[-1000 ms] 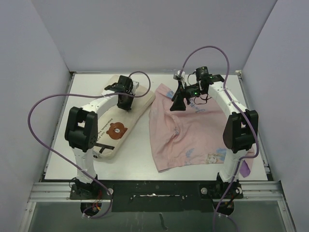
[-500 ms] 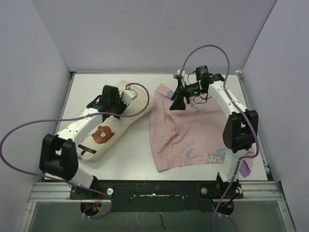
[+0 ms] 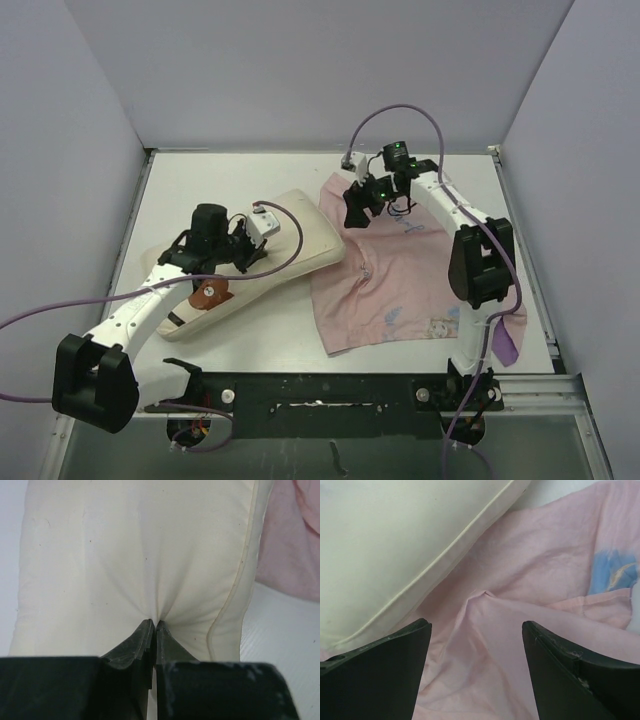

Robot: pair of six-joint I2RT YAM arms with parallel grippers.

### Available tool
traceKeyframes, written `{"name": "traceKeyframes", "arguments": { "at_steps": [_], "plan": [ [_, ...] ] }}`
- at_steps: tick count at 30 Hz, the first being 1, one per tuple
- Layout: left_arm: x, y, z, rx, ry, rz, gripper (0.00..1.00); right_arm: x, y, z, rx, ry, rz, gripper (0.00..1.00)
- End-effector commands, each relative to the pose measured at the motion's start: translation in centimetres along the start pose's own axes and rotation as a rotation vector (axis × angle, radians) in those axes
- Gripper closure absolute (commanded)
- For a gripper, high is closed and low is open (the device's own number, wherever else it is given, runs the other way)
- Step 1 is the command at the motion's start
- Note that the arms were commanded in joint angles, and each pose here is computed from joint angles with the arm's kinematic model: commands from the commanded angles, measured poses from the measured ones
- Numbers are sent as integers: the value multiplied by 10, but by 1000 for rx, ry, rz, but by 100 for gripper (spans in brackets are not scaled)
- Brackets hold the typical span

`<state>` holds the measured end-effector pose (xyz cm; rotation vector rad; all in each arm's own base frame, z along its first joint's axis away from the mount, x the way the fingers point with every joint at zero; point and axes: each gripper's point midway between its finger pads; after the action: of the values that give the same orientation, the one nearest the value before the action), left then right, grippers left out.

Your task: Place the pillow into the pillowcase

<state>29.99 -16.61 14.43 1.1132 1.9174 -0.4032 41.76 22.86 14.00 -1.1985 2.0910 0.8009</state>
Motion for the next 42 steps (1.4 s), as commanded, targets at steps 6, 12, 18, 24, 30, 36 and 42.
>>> {"name": "traceKeyframes", "arguments": {
  "at_steps": [6, 12, 18, 24, 30, 36, 42],
  "plan": [
    [-36, -42, 12, 192, -151, -6, 100, 27, -6, 26, 145, 139, 35, 34],
    [-13, -58, 9, 242, -77, -62, 85, 55, 0, 28, 143, 217, 73, 50],
    [-31, -53, -3, 229, -97, -134, 42, 42, 16, 13, 60, 171, 83, 95],
    [-67, 3, -22, 12, -162, -314, 13, 18, 31, -36, -121, -7, 92, 100],
    [-83, 52, 5, -46, -60, -578, 9, 47, 35, -50, -141, 7, 141, 100],
    [-50, 77, 54, -74, 165, -647, 9, 87, 11, -59, 27, 84, 253, 100],
    [-25, 79, 97, -26, 251, -559, 7, 117, -10, -67, 140, 189, 284, 99]
  ]
}}
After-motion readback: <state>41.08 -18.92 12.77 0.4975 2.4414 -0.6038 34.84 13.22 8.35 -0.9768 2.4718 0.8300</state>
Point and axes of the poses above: each gripper's point midway between its finger pads, its own z axis out along the fingers, its own y axis along the line the jaws close on, x = y × z, and after that the axes turned 1 degree about z, right-handed
